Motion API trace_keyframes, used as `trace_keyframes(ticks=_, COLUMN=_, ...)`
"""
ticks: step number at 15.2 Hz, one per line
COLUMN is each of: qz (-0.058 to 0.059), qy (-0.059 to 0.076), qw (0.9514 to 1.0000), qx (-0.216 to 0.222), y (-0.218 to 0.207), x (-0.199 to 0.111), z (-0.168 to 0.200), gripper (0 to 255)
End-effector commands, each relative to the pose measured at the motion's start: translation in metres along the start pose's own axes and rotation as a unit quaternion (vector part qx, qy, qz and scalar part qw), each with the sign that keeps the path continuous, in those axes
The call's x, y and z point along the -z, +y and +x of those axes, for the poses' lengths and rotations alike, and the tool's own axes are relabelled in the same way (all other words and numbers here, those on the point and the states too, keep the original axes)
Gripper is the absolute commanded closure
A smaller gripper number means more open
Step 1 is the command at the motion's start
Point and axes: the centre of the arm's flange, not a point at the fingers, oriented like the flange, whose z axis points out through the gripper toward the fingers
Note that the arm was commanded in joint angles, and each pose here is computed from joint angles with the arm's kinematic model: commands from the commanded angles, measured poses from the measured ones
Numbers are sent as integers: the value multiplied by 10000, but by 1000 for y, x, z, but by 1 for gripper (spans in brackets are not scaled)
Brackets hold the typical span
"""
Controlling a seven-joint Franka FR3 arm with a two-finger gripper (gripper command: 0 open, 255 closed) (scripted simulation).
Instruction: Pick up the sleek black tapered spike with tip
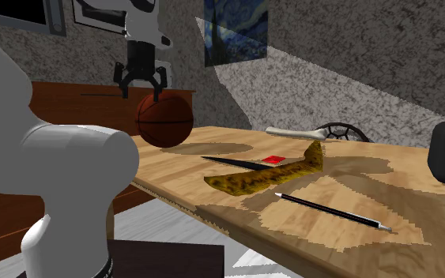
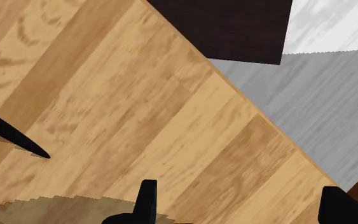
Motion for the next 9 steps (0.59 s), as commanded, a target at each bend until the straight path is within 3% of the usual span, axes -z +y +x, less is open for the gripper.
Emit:
trace_keyframes(ticks=1, qz=0, qy=0, qw=10000, qx=0, y=0, x=0, z=0, gripper=0)
trace_keyframes(ticks=5, qz=-212, qy=-41, qw=9975, qx=673, y=34, x=-23, z=-24, gripper=0)
trace_keyframes(ticks=9, qz=-424, qy=-81, qw=9900, qx=1343, y=72, x=-44, z=-43, gripper=0)
